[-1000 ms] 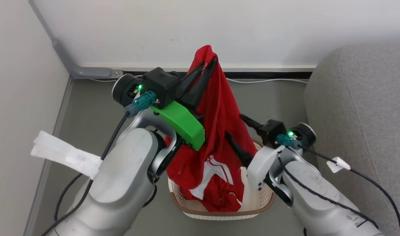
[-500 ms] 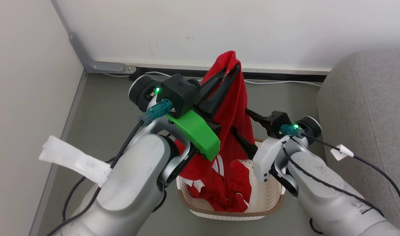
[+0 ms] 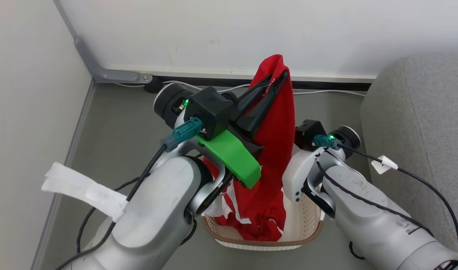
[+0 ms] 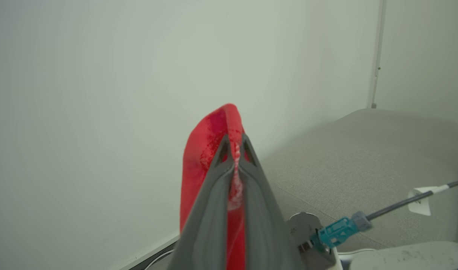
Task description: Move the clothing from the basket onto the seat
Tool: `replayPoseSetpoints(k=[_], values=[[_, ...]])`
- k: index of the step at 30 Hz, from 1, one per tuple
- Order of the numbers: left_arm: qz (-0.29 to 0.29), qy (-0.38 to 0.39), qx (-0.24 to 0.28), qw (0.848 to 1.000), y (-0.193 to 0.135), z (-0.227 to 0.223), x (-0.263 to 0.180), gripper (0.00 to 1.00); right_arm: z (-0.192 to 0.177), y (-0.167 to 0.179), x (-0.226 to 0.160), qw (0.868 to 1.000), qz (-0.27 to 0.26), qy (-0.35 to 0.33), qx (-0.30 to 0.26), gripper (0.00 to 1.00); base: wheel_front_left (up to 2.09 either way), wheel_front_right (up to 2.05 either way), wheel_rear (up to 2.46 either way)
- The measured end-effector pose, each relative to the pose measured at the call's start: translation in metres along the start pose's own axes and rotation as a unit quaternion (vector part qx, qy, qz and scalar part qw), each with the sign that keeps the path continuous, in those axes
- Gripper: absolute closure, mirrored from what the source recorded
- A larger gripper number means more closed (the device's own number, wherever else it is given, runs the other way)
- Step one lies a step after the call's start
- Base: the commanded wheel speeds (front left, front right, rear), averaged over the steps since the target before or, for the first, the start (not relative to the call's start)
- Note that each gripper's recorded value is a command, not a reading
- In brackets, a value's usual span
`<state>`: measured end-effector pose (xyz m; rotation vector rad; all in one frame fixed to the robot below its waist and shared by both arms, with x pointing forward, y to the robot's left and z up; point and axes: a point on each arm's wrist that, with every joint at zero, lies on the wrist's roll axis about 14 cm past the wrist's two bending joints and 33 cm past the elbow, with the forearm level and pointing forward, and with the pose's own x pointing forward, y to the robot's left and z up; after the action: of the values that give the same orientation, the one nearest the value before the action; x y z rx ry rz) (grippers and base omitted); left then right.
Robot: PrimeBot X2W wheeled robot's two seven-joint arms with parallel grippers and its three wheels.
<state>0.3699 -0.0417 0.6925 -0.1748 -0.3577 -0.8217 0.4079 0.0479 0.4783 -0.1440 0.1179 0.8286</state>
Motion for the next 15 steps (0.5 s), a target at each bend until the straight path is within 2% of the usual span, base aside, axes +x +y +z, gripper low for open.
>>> replayPoseSetpoints(k=[1, 3, 4, 5, 9, 15], values=[[-0.003, -0.002, -0.002, 1.000, -0.001, 0.001, 0.001, 1.00, 0.001, -0.001, 0.001, 1.000, 0.000, -0.001, -0.001, 0.44, 0.00, 0.00, 0.00], [-0.006, -0.003, -0.008, 1.000, -0.003, 0.001, 0.001, 1.00, 0.003, -0.001, 0.002, 1.000, 0.002, -0.002, -0.008, 0.72, 0.00, 0.00, 0.00], [-0.005, -0.002, -0.013, 1.000, -0.004, 0.001, 0.002, 1.00, 0.004, -0.002, 0.002, 1.000, 0.003, -0.002, -0.009, 0.96, 0.00, 0.00, 0.00], [-0.004, -0.001, -0.015, 1.000, -0.003, 0.001, 0.002, 1.00, 0.004, -0.001, 0.002, 1.000, 0.004, -0.002, -0.009, 1.00, 0.00, 0.00, 0.00], [0.003, 0.000, -0.017, 1.000, -0.002, -0.001, 0.003, 1.00, 0.003, 0.001, 0.001, 1.000, 0.007, -0.003, -0.003, 1.00, 0.00, 0.00, 0.00], [0.042, 0.028, -0.033, 0.998, 0.015, -0.022, -0.007, 1.00, 0.004, -0.004, -0.005, 1.000, -0.006, -0.005, 0.014, 1.00, 0.00, 0.00, 0.00]])
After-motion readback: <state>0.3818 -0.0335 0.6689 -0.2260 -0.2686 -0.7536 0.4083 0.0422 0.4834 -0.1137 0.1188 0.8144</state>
